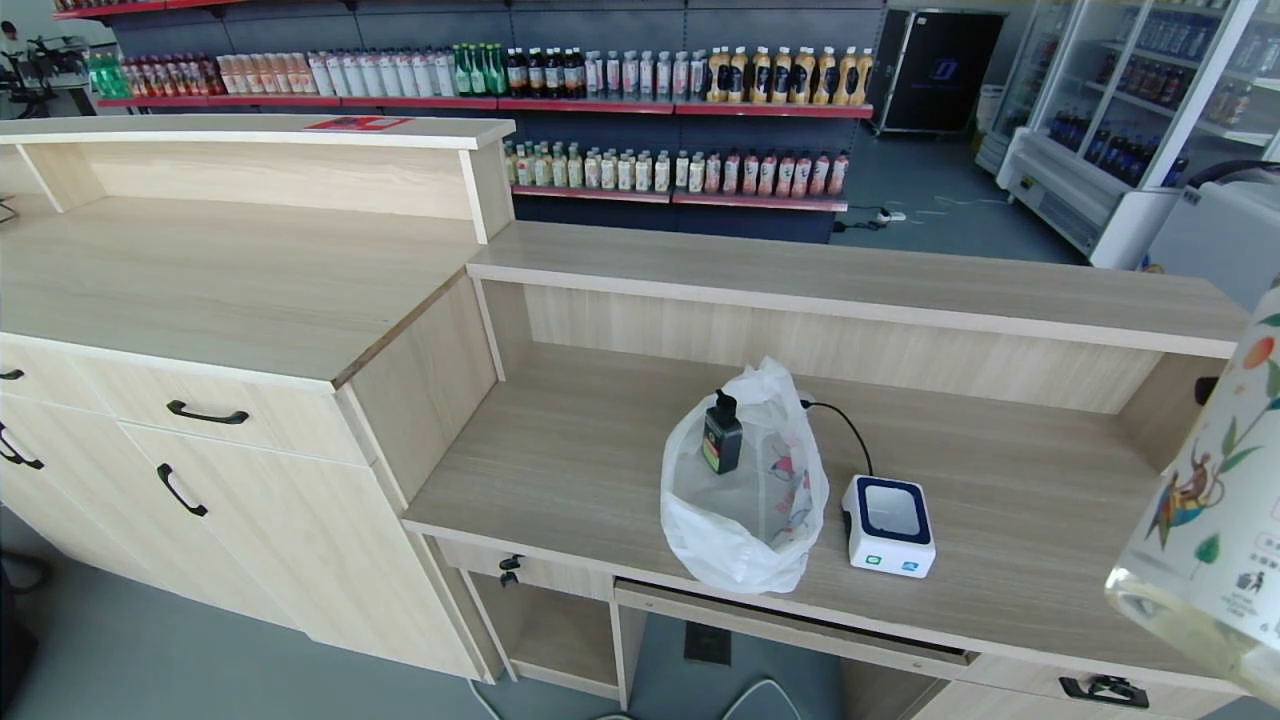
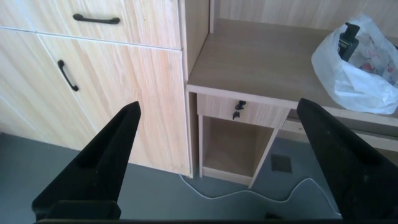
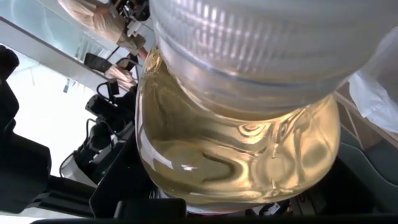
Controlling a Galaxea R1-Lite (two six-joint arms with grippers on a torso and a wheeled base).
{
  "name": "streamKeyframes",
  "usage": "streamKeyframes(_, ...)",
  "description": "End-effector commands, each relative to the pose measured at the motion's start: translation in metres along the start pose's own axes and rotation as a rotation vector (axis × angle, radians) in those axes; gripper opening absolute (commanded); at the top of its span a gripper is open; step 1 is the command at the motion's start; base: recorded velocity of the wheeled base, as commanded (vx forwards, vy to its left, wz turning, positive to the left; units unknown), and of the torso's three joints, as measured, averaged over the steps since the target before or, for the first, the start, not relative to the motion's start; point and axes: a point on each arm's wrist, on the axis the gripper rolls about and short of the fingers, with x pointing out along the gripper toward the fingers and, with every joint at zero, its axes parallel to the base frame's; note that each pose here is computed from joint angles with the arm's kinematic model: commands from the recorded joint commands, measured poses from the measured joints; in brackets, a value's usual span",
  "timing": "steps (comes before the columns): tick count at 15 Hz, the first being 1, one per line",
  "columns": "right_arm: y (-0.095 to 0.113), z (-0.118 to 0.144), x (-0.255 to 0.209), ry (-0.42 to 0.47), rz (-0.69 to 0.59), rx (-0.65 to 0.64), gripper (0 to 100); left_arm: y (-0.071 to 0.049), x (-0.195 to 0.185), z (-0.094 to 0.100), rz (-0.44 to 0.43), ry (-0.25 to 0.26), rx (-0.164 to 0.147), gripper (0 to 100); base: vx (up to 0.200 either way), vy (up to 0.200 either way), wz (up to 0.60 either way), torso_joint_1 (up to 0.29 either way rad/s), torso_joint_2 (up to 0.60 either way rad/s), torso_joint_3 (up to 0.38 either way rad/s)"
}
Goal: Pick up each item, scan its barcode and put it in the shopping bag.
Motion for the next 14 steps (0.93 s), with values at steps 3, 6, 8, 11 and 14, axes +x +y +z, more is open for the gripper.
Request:
streamKeyframes(3,-0.0039,-0.0019,0.0019,0.009,-0.002,0.014,0,0.0,0.0,0.0,0.0,0.0,0.0,100,0.0,0.0,0.0,0.0,0.0,0.0)
streamKeyframes(6,-0.0052,-0.0016,0.0027,0.011,-0.002,0.017,0,0.0,0.0,0.0,0.0,0.0,0.0,100,0.0,0.0,0.0,0.0,0.0,0.0)
streamKeyframes(8,-0.0056,-0.0019,0.0033,0.014,0.0,0.019,0,0.0,0.0,0.0,0.0,0.0,0.0,100,0.0,0.0,0.0,0.0,0.0,0.0)
streamKeyframes(11,-0.0062,-0.003,0.004,0.018,0.003,0.02,0,0.0,0.0,0.0,0.0,0.0,0.0,100,0.0,0.0,0.0,0.0,0.0,0.0)
streamKeyframes(14,-0.0082,-0.0052,0.005,0.023,0.003,0.024,0,0.0,0.0,0.0,0.0,0.0,0.0,100,0.0,0.0,0.0,0.0,0.0,0.0)
